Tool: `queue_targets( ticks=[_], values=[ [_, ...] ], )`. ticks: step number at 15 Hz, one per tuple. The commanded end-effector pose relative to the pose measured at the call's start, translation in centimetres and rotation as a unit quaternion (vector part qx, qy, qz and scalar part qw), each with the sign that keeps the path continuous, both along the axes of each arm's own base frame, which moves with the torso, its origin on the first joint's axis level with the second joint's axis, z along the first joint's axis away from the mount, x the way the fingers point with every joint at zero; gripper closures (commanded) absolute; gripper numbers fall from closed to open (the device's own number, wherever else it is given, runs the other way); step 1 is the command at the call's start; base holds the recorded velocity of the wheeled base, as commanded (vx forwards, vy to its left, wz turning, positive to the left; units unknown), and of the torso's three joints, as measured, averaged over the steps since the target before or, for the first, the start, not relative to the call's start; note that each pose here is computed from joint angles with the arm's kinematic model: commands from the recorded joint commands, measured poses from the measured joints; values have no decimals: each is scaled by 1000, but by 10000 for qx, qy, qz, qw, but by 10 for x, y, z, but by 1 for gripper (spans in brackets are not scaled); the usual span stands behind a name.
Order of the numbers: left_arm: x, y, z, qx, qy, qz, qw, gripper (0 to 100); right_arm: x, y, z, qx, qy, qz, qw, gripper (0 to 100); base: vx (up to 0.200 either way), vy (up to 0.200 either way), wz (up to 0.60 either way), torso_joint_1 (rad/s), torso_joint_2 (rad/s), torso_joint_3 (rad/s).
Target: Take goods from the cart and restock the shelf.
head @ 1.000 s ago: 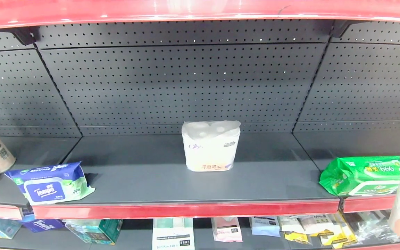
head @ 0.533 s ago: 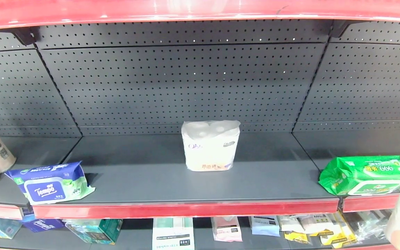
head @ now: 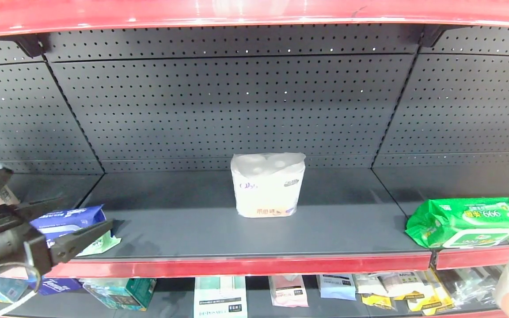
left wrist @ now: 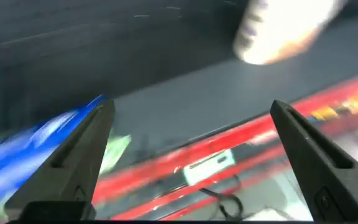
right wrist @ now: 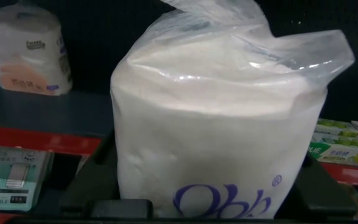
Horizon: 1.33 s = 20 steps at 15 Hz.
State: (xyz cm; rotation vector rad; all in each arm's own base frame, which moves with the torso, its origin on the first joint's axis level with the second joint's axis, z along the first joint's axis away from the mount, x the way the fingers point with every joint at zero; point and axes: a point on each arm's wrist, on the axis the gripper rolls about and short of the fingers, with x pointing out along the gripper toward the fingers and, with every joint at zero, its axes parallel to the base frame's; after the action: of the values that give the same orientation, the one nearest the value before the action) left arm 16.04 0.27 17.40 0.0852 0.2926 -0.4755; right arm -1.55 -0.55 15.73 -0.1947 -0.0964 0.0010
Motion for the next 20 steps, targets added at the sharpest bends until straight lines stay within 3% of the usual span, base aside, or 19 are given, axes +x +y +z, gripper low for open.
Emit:
queue_targets(
  ticks=[1, 2, 3, 7, 8, 10, 12, 16, 20],
  values=[
    [85, -3, -38, 142, 284, -1056, 9939, 0, 0, 0, 1, -19, -15, -27, 10000, 100, 0, 0, 0, 0, 0, 0],
    [106, -11, -46, -2, 316, -1522, 9878, 0, 0, 0, 1, -23, -23, -73, 10000, 100, 0, 0, 0, 0, 0, 0],
    [122, -17, -49, -258, 127, -2222, 9746, 0, -1, 0, 1, -28, -38, -90, 9999, 100, 0, 0, 0, 0, 0, 0],
    [151, -38, -55, -361, -21, -2832, 9584, 0, -1, 0, 2, -42, -45, -91, 9999, 100, 0, 0, 0, 0, 0, 0],
    [157, -45, -58, -432, -82, -3087, 9502, 0, -1, 0, 2, -43, -38, -91, 9999, 100, 0, 0, 0, 0, 0, 0],
    [177, -56, -69, -415, -403, -3364, 9400, 0, -1, 0, 2, -43, -38, -91, 9999, 100, 0, 0, 0, 0, 0, 0],
    [190, -66, -74, -383, -606, -3473, 9350, 0, -1, 0, 2, -43, -38, -91, 9999, 100, 0, 0, 0, 0, 0, 0],
    [207, -90, -74, -361, -755, -3713, 9247, 0, -1, 0, 2, -42, -45, -91, 9999, 100, 0, 0, 0, 0, 0, 0],
    [212, -100, -76, -366, -784, -3804, 9208, 0, -1, 0, 2, -50, -45, -207, 9998, 100, 0, 0, 0, 0, 0, 0]
  ],
)
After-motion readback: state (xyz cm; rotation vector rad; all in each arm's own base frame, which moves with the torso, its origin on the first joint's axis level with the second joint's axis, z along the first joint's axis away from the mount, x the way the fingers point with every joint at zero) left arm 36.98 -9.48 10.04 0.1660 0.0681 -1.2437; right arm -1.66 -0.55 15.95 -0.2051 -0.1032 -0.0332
